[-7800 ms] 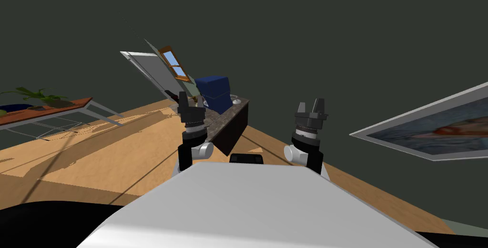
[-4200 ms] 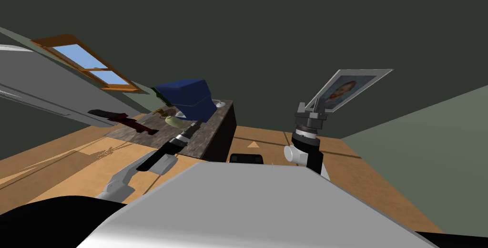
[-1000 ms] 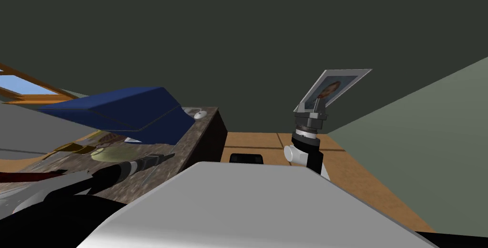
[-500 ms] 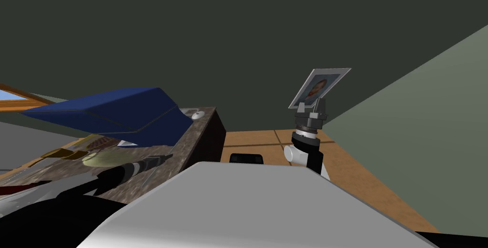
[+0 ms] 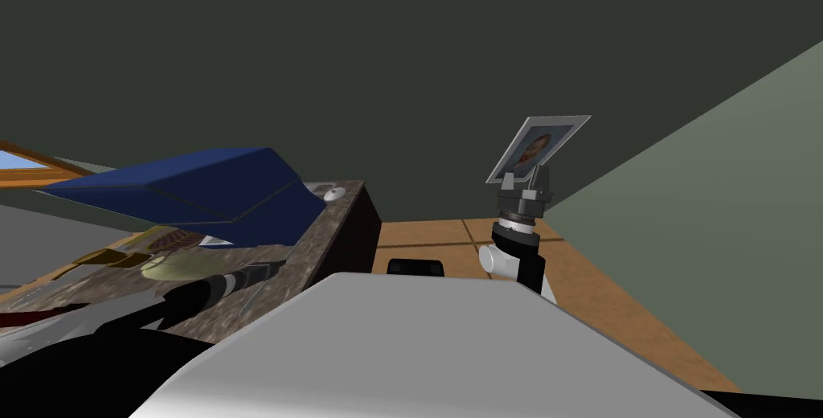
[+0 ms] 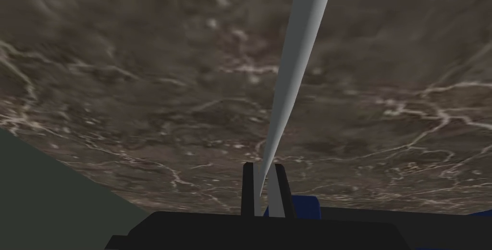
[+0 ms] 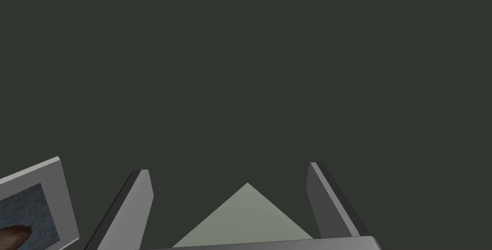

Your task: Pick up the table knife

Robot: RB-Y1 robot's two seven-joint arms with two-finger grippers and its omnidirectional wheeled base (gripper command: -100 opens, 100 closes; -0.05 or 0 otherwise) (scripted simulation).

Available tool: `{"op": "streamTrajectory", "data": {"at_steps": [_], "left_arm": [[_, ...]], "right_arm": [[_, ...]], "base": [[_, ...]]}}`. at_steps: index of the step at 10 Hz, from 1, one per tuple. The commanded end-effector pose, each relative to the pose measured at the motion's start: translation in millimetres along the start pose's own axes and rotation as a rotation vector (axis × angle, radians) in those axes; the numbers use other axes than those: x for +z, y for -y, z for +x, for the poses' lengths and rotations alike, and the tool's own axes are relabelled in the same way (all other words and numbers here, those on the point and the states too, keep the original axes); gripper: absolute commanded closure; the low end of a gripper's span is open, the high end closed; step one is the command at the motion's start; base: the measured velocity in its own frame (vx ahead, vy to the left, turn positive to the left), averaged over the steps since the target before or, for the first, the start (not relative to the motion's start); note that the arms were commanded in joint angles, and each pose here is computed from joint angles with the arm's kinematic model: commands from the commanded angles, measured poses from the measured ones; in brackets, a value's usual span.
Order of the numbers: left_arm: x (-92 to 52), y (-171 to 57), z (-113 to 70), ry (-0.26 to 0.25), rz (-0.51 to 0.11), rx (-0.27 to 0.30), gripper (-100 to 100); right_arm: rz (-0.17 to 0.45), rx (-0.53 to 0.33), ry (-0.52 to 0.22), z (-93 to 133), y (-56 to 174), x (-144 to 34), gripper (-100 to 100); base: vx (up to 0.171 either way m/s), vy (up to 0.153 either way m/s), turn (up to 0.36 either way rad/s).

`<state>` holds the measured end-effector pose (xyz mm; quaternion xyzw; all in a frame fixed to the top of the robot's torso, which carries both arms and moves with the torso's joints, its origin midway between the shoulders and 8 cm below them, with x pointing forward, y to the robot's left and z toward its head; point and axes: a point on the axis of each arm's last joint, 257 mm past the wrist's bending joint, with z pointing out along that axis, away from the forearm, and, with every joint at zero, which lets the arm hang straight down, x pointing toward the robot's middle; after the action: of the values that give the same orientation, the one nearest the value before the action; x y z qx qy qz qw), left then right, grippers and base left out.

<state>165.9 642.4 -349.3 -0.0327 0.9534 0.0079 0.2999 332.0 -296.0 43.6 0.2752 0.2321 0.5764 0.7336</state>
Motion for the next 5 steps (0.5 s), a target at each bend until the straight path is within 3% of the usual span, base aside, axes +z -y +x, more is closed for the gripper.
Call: {"op": "streamTrajectory", "data": {"at_steps": [1,3,4,5], "left_arm": [[-4.1,3.3,-5.0,-0.001,0.016,0.023,100],[-9.2,6.6,-11.4,-0.002,0.038,0.054,100],[-7.7,3.9,-7.6,-0.006,0.028,0.043,100],[-7.9,4.7,-8.8,-0.004,0.031,0.047,0]], "right_arm": [[0.000,0.000,0.000,0.0,0.0,0.0,0],[0.000,0.000,0.000,-0.1,0.0,-0.1,0],[0.000,0.000,0.000,0.0,0.0,0.0,0],[0.000,0.000,0.000,0.0,0.0,0.0,0]], "base": [[0.062,-0.023,0.205],[0.099,-0.042,0.319],[0.040,-0.013,-0.008],[0.007,-0.004,-0.003]]}}
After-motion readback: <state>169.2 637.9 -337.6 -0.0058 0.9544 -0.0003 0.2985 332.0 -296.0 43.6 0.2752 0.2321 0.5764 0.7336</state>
